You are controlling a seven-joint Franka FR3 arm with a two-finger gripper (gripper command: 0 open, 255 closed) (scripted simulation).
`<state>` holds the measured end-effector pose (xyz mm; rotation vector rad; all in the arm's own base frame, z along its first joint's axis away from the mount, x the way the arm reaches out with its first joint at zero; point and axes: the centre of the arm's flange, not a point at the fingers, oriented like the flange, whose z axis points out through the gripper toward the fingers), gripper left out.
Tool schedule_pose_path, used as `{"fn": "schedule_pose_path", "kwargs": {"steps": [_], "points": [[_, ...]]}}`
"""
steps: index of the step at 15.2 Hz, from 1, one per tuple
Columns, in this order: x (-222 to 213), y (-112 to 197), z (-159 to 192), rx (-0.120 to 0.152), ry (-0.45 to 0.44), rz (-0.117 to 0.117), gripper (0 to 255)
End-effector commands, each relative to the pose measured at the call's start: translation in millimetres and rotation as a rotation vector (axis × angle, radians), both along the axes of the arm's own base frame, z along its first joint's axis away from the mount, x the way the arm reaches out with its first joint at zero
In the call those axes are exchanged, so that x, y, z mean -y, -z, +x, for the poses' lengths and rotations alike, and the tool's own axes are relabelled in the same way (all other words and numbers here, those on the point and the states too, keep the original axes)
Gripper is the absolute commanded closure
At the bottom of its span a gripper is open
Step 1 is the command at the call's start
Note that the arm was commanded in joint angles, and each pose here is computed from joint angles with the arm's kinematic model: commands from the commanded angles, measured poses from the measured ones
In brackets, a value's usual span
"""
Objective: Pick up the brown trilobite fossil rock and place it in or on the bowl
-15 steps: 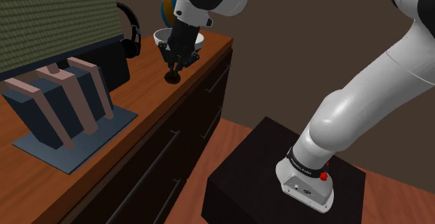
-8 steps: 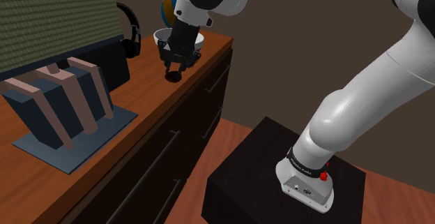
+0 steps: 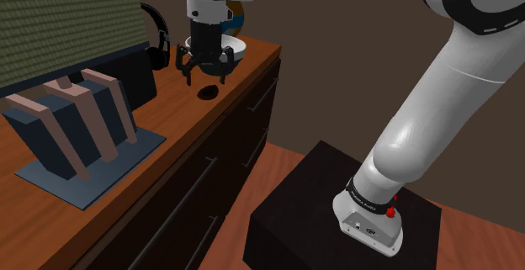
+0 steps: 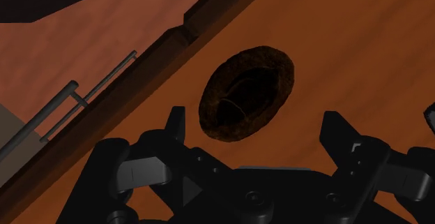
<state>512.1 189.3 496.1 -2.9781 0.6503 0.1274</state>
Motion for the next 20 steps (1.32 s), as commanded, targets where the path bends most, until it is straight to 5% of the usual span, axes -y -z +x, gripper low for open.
{"fn": "schedule_pose_path", "kwargs": {"steps": [1,10,11,20], "points": [[-1.3,10.3,-0.6,-0.001,-0.002,-0.002,0],[-2.2,18.5,-1.1,-0.001,-0.002,-0.002,0],[-2.2,18.5,-1.1,-0.001,-0.002,-0.002,255],[-2.2,18.6,-1.1,-0.001,-0.002,-0.002,255]]}}
